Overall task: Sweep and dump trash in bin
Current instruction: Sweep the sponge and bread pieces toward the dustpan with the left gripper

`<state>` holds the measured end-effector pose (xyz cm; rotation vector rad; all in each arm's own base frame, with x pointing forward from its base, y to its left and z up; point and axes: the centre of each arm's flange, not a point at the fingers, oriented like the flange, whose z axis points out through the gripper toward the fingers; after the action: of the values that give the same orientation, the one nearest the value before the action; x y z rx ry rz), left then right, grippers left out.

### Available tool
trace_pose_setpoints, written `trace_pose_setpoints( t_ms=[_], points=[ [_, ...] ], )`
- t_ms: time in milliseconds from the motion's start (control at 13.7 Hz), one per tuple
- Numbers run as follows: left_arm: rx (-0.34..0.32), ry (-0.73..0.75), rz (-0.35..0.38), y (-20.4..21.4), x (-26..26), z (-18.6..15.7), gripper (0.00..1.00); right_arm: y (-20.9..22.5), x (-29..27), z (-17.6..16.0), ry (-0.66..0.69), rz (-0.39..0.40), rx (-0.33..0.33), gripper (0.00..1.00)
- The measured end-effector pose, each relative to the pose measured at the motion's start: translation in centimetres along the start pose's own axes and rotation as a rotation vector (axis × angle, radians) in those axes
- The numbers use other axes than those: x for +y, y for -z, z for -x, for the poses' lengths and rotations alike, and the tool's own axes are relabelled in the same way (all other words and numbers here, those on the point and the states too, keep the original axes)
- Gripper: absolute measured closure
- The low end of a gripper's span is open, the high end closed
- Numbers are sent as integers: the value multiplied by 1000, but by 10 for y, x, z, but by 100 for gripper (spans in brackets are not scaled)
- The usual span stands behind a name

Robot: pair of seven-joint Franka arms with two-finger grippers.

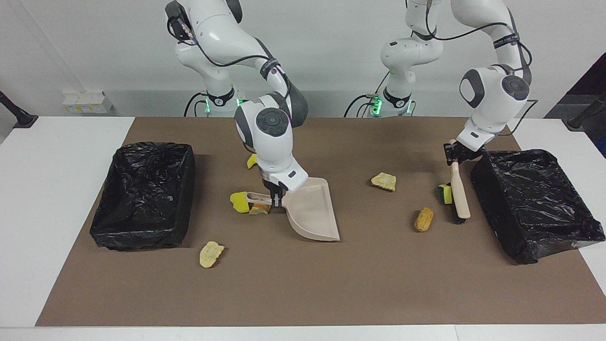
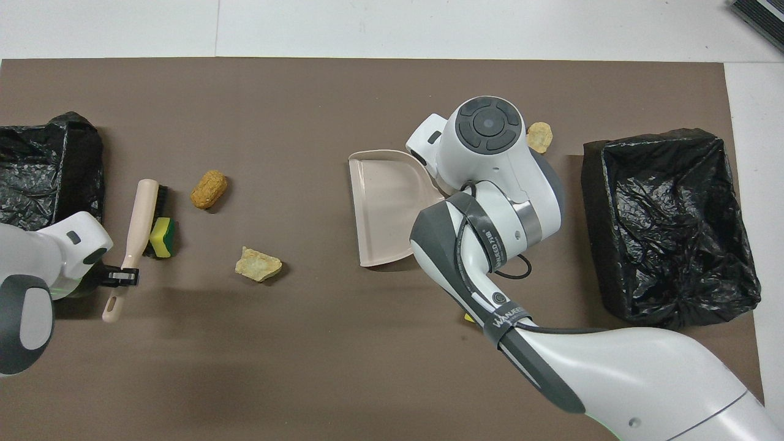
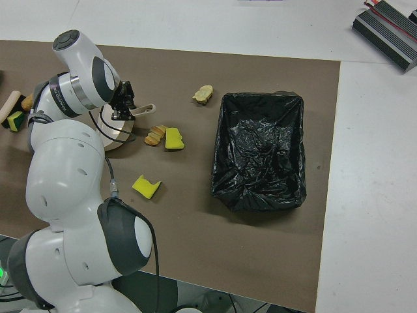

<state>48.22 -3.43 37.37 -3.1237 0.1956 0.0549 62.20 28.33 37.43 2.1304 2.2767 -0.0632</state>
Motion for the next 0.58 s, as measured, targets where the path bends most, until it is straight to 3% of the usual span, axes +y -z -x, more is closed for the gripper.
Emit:
trace_pose_setpoints(
  t_ms=[365, 583],
  points=[
    [19, 3, 1, -9, 74, -5, 74, -7, -16, 1, 9, -20, -10, 68],
    [36, 6, 39, -19, 108, -7, 74, -13, -32, -2, 23, -29, -17, 68]
  ],
)
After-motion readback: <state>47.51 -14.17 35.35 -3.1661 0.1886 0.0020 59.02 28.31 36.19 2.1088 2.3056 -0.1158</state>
